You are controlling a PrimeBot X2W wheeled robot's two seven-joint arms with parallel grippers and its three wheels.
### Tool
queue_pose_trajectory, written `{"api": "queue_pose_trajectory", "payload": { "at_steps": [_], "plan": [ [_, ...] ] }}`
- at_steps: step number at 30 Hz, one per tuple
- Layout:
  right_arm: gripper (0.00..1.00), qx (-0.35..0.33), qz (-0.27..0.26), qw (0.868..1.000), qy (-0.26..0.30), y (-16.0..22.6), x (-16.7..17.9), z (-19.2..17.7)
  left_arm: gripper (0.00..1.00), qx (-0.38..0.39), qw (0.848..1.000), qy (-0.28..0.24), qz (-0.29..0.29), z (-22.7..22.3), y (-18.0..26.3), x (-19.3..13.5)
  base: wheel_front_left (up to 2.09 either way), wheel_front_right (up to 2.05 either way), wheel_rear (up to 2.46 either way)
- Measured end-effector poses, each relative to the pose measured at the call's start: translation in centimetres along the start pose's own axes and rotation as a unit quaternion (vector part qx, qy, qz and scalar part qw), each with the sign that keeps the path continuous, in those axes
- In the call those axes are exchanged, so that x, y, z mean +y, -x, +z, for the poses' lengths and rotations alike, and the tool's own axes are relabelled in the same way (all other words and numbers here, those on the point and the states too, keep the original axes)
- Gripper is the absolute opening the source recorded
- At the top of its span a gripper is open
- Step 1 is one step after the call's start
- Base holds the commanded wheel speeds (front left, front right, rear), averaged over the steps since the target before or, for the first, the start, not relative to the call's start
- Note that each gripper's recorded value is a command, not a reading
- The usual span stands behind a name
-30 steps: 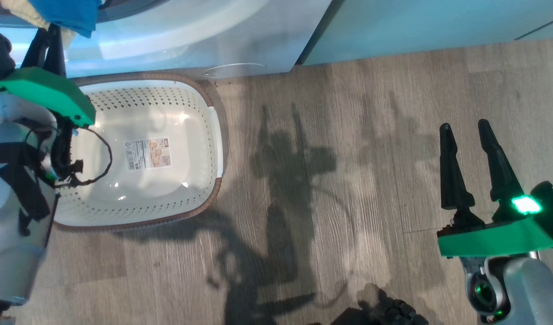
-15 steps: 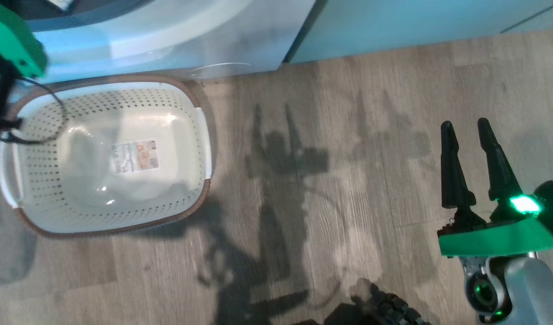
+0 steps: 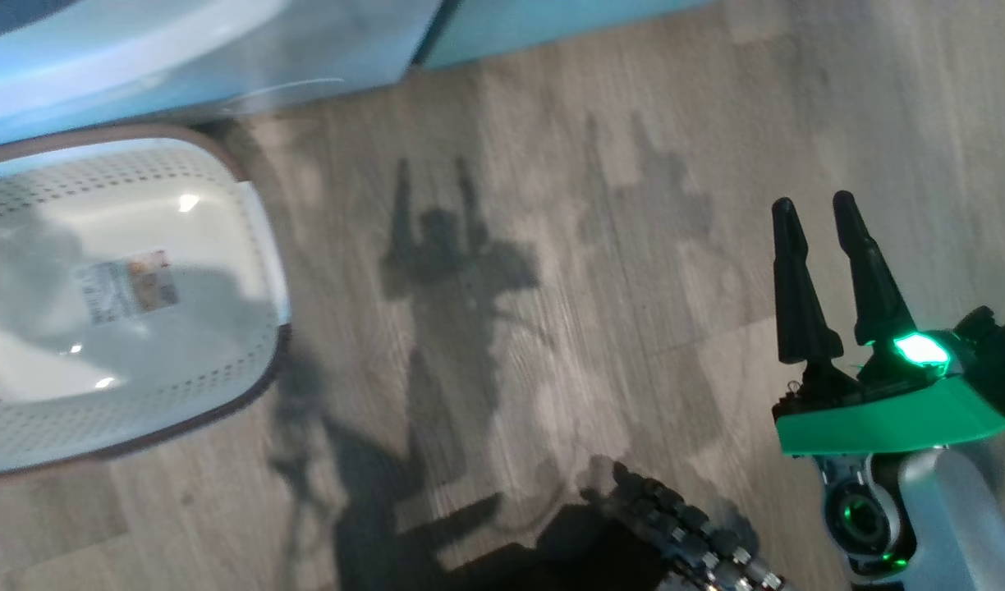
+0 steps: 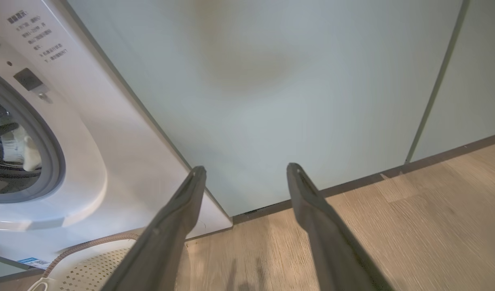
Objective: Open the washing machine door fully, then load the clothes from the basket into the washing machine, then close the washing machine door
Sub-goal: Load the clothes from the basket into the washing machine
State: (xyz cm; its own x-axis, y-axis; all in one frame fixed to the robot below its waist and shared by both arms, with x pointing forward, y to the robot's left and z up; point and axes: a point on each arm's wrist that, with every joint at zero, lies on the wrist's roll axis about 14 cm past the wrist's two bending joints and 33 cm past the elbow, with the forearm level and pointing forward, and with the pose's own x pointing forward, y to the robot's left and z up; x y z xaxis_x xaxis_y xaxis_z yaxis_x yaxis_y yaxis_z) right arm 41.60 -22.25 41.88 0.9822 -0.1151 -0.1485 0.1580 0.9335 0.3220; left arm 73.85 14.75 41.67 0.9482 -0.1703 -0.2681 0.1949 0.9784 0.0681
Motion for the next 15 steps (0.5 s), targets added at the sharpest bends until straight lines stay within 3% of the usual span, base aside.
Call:
{"api": "queue_pose_trajectory", "payload": {
  "at_steps": [6, 12, 15],
  "plan": [
    [1.00, 0.013, -0.025, 1.000, -0.001, 0.5, -1.3, -0.6, 0.00, -0.070, 0.996, -0.035, 0.034, 2.1, -2.6, 0.9, 0.00, 0.00, 0.00],
    [1.00, 0.023, -0.039, 0.999, 0.005, 0.4, -2.1, -1.2, 0.00, -0.157, 0.984, 0.020, 0.077, 3.8, -4.6, 2.4, 0.00, 0.00, 0.00],
    [1.00, 0.025, -0.038, 0.999, 0.005, 0.3, -2.1, -1.5, 0.00, -0.172, 0.980, 0.018, 0.099, 4.1, -5.0, 3.4, 0.00, 0.00, 0.00]
  ]
}}
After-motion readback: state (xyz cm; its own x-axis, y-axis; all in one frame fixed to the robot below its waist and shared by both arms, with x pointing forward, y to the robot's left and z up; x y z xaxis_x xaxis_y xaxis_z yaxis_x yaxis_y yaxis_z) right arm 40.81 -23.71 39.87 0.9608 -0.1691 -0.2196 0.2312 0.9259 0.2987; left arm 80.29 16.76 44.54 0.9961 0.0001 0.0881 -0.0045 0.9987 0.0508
